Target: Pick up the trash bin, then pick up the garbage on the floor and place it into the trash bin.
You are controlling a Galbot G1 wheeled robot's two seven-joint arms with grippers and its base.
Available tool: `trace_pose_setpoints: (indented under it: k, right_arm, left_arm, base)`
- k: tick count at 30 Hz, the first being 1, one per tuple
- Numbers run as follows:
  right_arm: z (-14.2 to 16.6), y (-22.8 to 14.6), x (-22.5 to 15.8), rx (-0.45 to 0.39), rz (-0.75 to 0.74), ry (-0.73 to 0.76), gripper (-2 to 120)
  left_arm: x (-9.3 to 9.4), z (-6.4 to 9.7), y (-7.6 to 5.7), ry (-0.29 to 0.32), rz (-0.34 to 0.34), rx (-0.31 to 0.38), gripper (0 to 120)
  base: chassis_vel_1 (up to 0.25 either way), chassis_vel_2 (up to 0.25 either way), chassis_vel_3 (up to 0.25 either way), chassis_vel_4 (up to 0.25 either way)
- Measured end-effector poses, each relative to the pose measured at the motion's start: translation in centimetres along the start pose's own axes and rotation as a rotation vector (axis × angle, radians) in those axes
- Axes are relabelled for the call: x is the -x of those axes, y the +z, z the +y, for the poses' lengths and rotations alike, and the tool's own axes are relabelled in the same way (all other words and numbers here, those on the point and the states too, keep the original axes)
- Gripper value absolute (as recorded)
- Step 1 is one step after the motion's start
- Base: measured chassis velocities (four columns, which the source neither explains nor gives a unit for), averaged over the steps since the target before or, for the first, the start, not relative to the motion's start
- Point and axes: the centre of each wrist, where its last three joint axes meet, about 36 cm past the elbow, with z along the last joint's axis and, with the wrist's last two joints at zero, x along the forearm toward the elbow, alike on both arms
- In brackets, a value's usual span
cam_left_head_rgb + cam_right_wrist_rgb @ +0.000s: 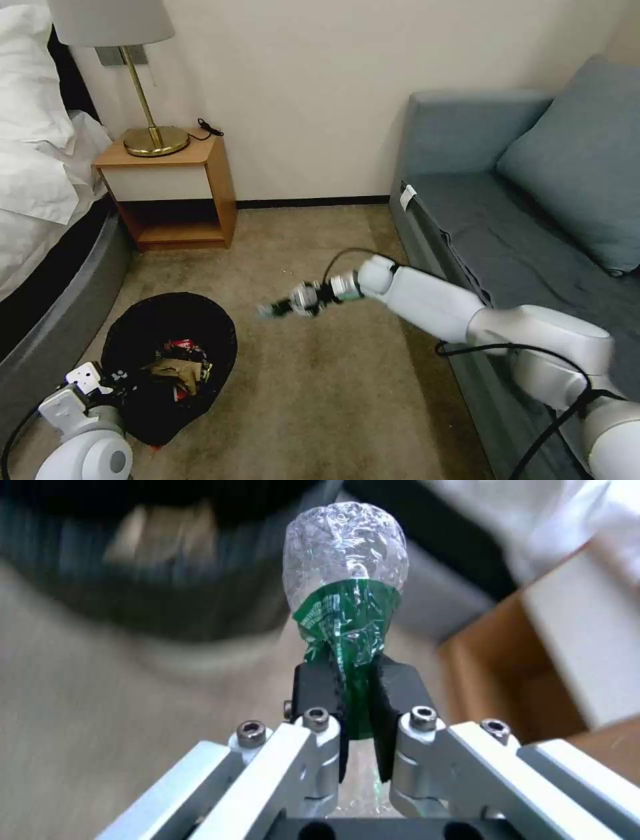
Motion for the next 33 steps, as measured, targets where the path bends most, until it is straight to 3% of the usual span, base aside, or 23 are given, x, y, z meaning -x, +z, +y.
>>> trace_pose_setpoints:
  k: [1, 4, 6, 9, 13, 24, 33]
  right_arm:
    - [0.0, 0.0, 0.0, 0.000, 0.000, 0.000, 7]
    - [-0.8, -5.7, 1.2, -0.015, -0.111, 0.021, 7]
    - [-0.8, -7.4, 1.7, -0.017, -0.141, 0.018, 7]
    - [0.0, -10.4, 2.9, -0.007, -0.194, 0.008, 7]
    - [3.3, -13.8, 6.9, 0.074, -0.273, -0.013, 7]
    - [8.6, -11.7, 12.6, 0.131, -0.218, -0.035, 8]
    - [9.2, -10.2, 12.5, 0.128, -0.189, -0.026, 39]
  left_arm:
    - [0.0, 0.0, 0.0, 0.000, 0.000, 0.000, 1]
    - [0.0, -0.4, 0.1, 0.009, 0.006, 0.001, 1]
    - [0.0, -0.5, 0.1, 0.011, 0.008, 0.001, 1]
    - [-0.1, -0.7, 0.1, 0.015, 0.009, 0.000, 1]
    - [-0.3, -0.8, 0.1, 0.019, 0.007, -0.002, 1]
    - [-0.7, -0.8, -0.1, 0.020, -0.001, -0.003, 1]
    - [-0.8, -0.6, -0.1, 0.015, 0.000, -0.002, 1]
  base:
    - [0.000, 0.000, 0.000, 0.000]
    - [0.000, 0.000, 0.000, 0.000]
    - [0.000, 0.000, 0.000, 0.000]
    - [0.000, 0.000, 0.000, 0.000]
    - [0.000, 0.000, 0.000, 0.000]
    - [0.000, 0.000, 0.000, 0.000]
    - [0.000, 0.000, 0.000, 0.000]
